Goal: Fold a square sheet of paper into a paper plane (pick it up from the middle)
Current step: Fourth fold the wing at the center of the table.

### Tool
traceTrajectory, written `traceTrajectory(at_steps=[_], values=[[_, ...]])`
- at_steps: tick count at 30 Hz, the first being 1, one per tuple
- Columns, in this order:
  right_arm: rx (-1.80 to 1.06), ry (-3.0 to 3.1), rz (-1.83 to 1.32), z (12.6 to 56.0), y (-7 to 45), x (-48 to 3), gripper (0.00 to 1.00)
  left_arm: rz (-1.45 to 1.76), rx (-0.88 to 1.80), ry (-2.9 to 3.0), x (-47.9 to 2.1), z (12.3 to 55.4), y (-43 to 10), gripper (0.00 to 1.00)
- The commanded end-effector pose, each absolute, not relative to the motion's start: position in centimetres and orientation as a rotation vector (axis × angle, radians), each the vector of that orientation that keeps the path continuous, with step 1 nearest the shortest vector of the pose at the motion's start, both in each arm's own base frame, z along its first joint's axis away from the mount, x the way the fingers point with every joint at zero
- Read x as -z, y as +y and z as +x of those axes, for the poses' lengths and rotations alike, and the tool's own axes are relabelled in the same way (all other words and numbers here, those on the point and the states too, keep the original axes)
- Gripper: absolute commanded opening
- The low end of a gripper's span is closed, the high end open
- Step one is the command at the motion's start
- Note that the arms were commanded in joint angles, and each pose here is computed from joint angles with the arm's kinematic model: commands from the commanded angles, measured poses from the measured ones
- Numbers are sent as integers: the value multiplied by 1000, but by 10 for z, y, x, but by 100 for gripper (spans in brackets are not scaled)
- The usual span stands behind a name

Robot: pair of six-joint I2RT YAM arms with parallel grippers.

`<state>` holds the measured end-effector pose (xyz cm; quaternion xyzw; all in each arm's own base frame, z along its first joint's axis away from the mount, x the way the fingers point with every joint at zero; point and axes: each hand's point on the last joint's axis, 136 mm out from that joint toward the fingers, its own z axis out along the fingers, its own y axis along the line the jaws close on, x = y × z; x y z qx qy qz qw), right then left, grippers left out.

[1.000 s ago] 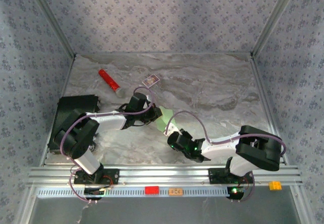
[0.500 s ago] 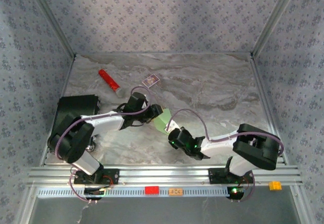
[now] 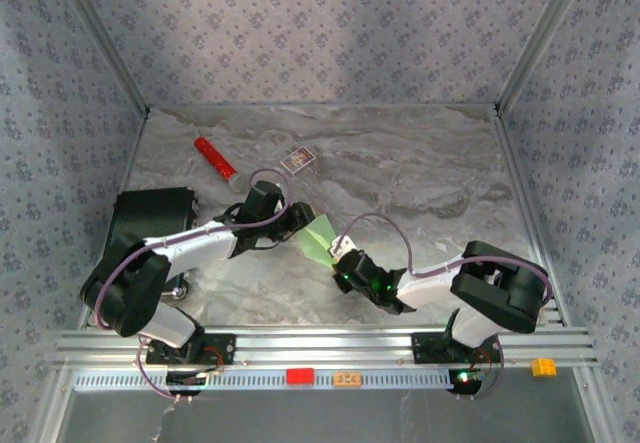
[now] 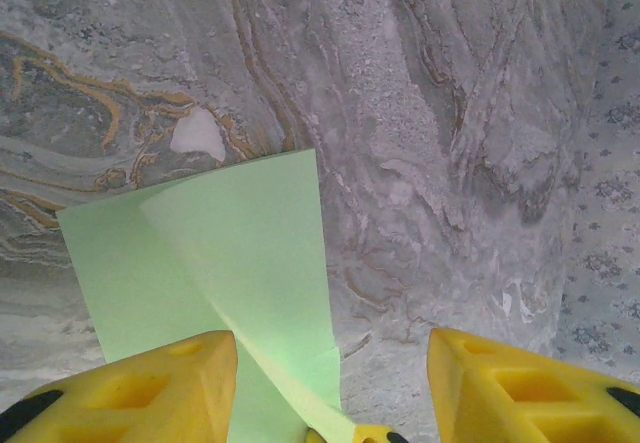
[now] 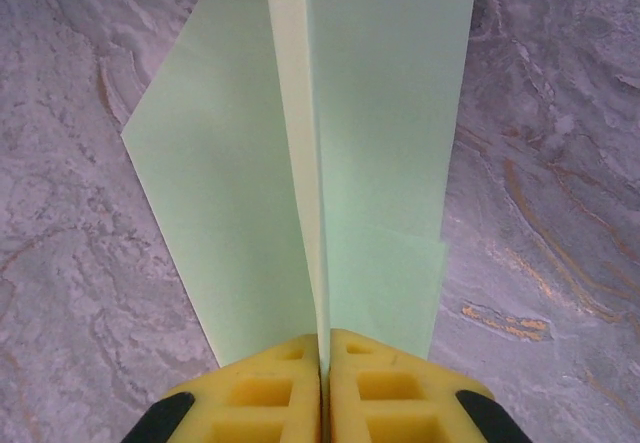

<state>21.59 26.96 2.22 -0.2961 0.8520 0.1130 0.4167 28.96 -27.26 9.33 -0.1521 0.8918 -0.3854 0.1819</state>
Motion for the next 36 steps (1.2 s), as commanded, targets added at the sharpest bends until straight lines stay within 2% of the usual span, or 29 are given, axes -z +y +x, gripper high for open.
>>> traceTrajectory(at_steps=[1, 4, 11, 15, 22, 36], values=[[-353, 2206, -740, 207, 266, -7, 12, -419, 1066, 2514, -94, 288, -267, 52], [-402, 2232, -748, 204, 266, -2, 12, -421, 1067, 2515, -94, 289, -267, 46], [-568, 2321, -673, 203, 266, 6, 12, -418, 1083, 2516, -92, 289, -270, 21], [-663, 2373, -619, 204, 265, 6, 11, -416, 1098, 2521, -89, 289, -273, 14], [-789, 2440, -538, 206, 267, 3, 12, -398, 1133, 2529, -85, 288, -282, 7], [-884, 2553, -446, 209, 264, 3, 12, -332, 1211, 2539, -74, 286, -308, 6]])
